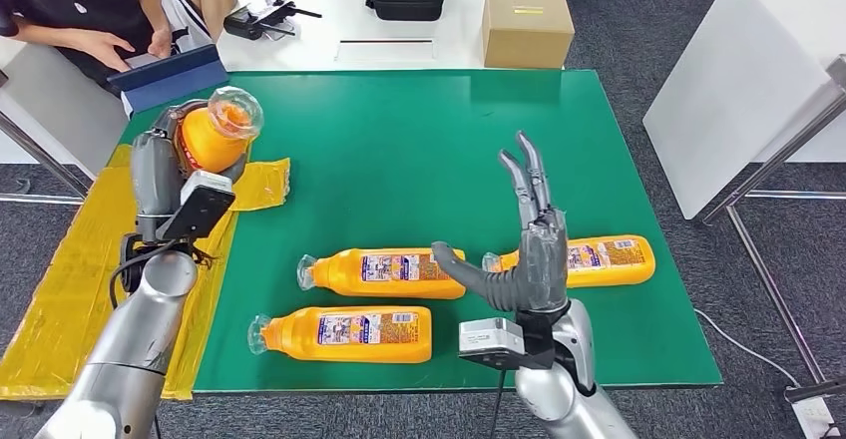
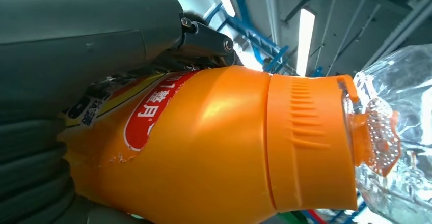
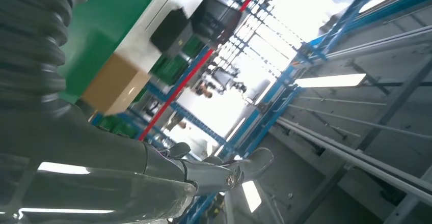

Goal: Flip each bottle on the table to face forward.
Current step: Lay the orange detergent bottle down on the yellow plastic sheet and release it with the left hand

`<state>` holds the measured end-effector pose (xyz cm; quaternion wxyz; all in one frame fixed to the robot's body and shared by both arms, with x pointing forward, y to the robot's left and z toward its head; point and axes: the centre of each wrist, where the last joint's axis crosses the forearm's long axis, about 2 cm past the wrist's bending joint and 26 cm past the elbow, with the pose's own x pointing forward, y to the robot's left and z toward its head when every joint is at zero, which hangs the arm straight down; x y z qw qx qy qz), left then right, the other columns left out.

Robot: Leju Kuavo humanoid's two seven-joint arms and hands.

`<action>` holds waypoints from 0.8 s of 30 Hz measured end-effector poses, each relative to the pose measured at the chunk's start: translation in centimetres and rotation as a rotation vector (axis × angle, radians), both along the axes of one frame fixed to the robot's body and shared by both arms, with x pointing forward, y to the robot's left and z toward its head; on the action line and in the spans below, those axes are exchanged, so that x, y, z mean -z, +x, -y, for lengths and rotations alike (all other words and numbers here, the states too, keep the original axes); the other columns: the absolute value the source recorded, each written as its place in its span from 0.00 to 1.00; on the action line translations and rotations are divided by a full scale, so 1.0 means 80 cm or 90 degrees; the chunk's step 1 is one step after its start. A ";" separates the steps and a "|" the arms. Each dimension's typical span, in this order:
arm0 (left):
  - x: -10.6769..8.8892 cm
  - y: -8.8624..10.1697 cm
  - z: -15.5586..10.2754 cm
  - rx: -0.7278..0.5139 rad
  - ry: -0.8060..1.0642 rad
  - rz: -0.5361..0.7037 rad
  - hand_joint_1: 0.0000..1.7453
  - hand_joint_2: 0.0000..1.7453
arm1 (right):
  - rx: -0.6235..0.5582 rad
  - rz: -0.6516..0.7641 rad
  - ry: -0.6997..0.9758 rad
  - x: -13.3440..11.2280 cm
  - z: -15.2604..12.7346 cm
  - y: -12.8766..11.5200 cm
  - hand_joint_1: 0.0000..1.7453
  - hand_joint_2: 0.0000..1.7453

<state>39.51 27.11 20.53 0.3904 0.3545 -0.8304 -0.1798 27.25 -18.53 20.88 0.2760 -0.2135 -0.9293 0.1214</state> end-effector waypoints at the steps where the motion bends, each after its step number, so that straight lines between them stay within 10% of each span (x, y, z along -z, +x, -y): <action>1: 0.002 0.002 -0.004 -0.014 0.030 -0.001 1.00 1.00 | 0.014 -0.001 -0.007 0.002 0.007 -0.002 0.00 1.00; 24: 0.046 0.036 -0.065 -0.080 0.391 -0.097 1.00 1.00 | 0.135 -0.014 -0.055 0.033 0.115 -0.027 0.00 1.00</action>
